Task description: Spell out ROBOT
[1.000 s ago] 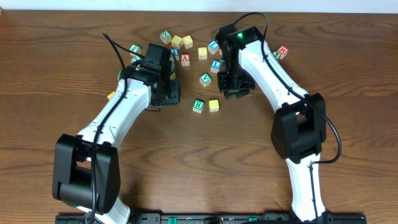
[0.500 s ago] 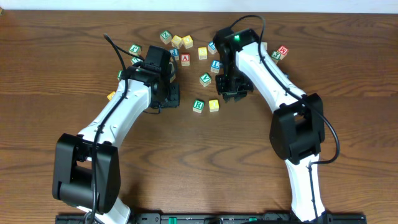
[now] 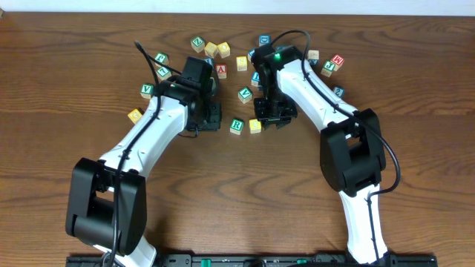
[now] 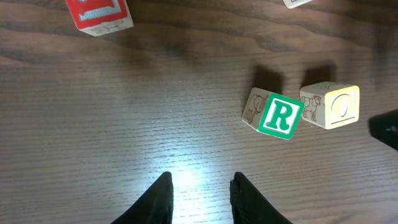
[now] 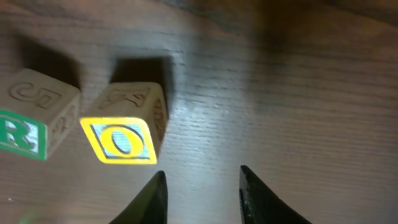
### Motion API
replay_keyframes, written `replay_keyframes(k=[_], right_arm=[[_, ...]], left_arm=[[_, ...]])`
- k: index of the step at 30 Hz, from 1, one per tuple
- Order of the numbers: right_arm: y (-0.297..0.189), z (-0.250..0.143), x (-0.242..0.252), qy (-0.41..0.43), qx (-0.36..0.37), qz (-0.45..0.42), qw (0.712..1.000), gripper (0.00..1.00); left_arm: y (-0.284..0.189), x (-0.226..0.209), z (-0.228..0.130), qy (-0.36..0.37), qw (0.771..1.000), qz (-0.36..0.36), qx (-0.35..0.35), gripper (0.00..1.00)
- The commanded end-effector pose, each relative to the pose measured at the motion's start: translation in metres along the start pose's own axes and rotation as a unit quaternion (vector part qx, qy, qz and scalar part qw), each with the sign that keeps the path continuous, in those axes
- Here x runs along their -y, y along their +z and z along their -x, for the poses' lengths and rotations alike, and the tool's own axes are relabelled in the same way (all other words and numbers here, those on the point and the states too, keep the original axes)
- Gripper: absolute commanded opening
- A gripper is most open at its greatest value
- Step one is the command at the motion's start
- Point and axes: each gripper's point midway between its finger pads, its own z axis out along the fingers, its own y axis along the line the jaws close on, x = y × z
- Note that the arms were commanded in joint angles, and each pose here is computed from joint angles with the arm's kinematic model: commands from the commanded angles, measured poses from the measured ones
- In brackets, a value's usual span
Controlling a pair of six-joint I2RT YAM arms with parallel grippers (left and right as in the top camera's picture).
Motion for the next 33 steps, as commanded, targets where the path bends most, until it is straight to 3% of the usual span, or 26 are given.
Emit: replay_keyframes(k=[1, 21, 24, 33], right_arm=[[0.009, -0.009, -0.012, -0.006, -0.009, 0.004, 1.000, 0.33], [0.025, -0.005, -0.019, 0.009, 0.003, 0.018, 1.000, 0.34], [0.025, -0.005, -0.019, 0.009, 0.002, 0.019, 1.000, 0.27], [-0.017, 0.009, -0.006, 0.018, 0.065, 0.016, 0.998, 0.29]], left_arm=[[0.008, -0.004, -0.008, -0.013, 1.000, 0.004, -0.016, 0.30], [0.023, 0.006, -0.018, -0.022, 1.000, -0.002, -0.014, 0.30], [0.024, 0.010, -0.017, -0.030, 0.999, -0.005, -0.009, 0.30], [0.024, 0.013, -0.009, -0.037, 0.999, -0.010, 0.007, 0.29]])
